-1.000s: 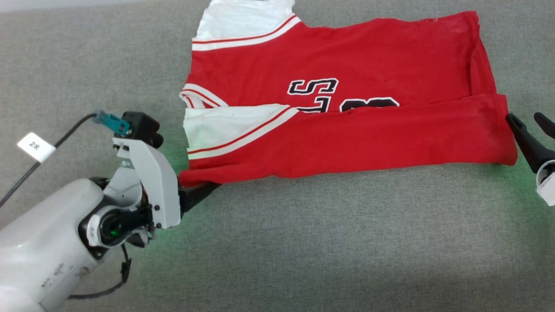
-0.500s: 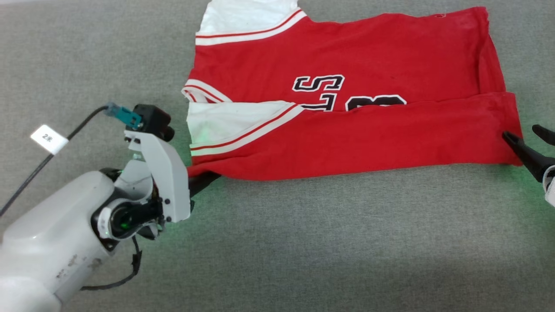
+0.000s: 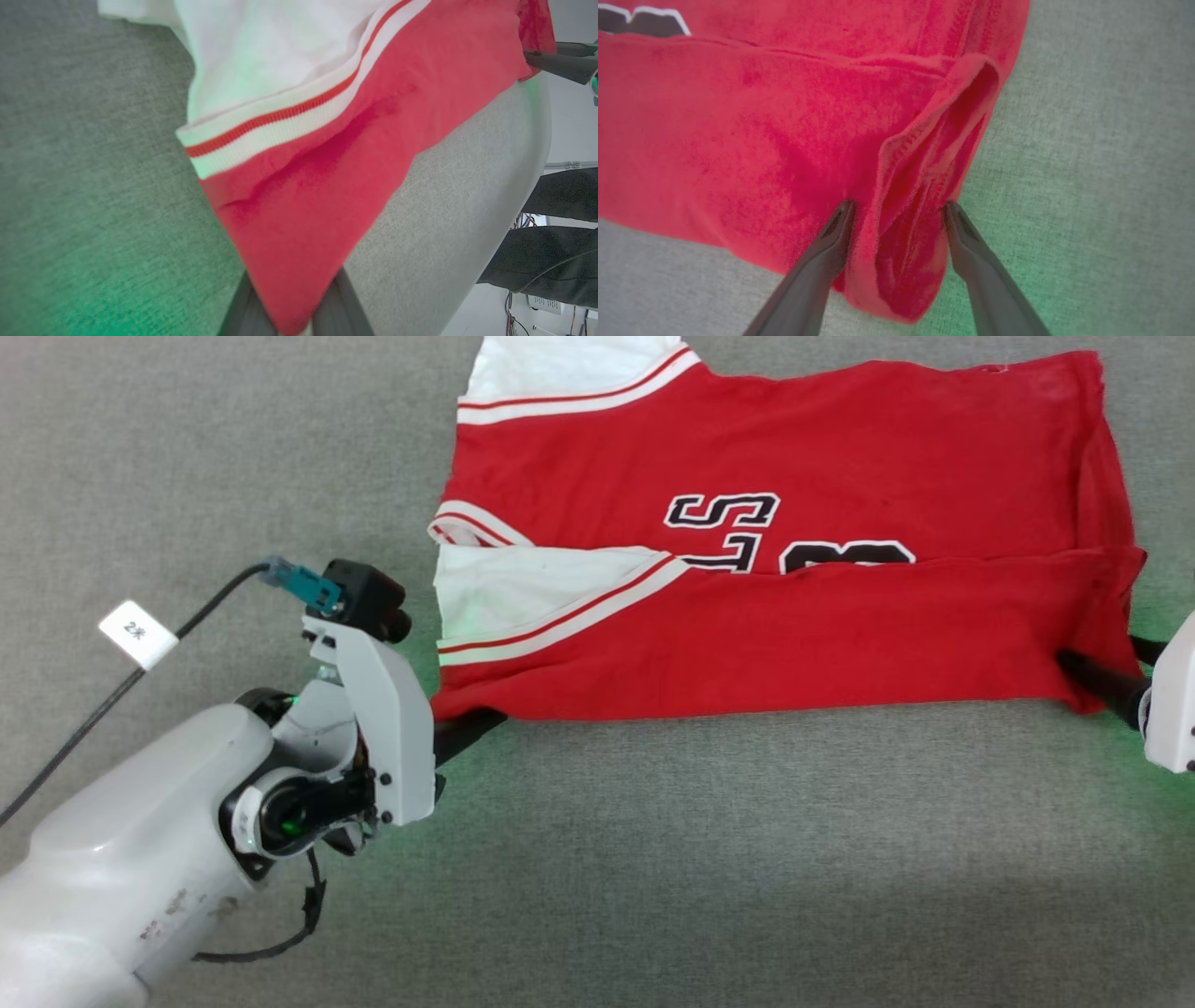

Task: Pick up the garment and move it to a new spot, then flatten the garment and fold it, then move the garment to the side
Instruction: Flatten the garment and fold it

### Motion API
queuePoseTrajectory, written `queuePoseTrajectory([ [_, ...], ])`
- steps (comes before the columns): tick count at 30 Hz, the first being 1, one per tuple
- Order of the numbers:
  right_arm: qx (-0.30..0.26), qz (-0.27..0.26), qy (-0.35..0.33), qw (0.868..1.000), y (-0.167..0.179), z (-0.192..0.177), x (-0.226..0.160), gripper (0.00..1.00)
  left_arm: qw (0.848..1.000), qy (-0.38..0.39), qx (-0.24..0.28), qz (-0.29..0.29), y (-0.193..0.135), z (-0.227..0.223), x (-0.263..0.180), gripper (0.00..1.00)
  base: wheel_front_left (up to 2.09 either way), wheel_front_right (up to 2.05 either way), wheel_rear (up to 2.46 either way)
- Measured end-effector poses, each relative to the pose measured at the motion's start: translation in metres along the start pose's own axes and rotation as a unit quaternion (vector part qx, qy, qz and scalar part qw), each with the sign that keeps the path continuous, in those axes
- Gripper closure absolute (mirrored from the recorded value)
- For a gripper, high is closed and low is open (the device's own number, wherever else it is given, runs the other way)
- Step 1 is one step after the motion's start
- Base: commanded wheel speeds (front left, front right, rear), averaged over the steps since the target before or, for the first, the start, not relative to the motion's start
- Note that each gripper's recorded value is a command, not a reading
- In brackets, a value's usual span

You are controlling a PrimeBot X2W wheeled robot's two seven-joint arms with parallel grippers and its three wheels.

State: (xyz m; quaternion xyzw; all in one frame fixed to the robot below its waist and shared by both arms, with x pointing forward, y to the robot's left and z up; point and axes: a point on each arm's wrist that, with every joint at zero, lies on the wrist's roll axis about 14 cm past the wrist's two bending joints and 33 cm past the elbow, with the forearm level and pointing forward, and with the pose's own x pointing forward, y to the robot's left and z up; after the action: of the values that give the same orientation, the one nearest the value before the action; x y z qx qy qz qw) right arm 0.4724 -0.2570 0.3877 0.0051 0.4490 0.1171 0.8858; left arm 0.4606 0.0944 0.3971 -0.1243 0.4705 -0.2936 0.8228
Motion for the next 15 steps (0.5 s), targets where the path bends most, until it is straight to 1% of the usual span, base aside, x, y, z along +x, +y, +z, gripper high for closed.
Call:
queuePoseTrajectory([
  [6,-0.006,0.007,0.006,1.0,0.005,0.003,0.008,1.0,1.0,-0.003,0.003,0.002,0.002,-0.001,-0.001,1.0,0.0,0.0,0.0],
  [15,-0.012,0.009,0.013,1.0,0.005,-0.002,-0.003,1.0,1.0,-0.009,0.009,0.001,-0.001,-0.003,-0.005,1.0,0.0,0.0,0.0],
])
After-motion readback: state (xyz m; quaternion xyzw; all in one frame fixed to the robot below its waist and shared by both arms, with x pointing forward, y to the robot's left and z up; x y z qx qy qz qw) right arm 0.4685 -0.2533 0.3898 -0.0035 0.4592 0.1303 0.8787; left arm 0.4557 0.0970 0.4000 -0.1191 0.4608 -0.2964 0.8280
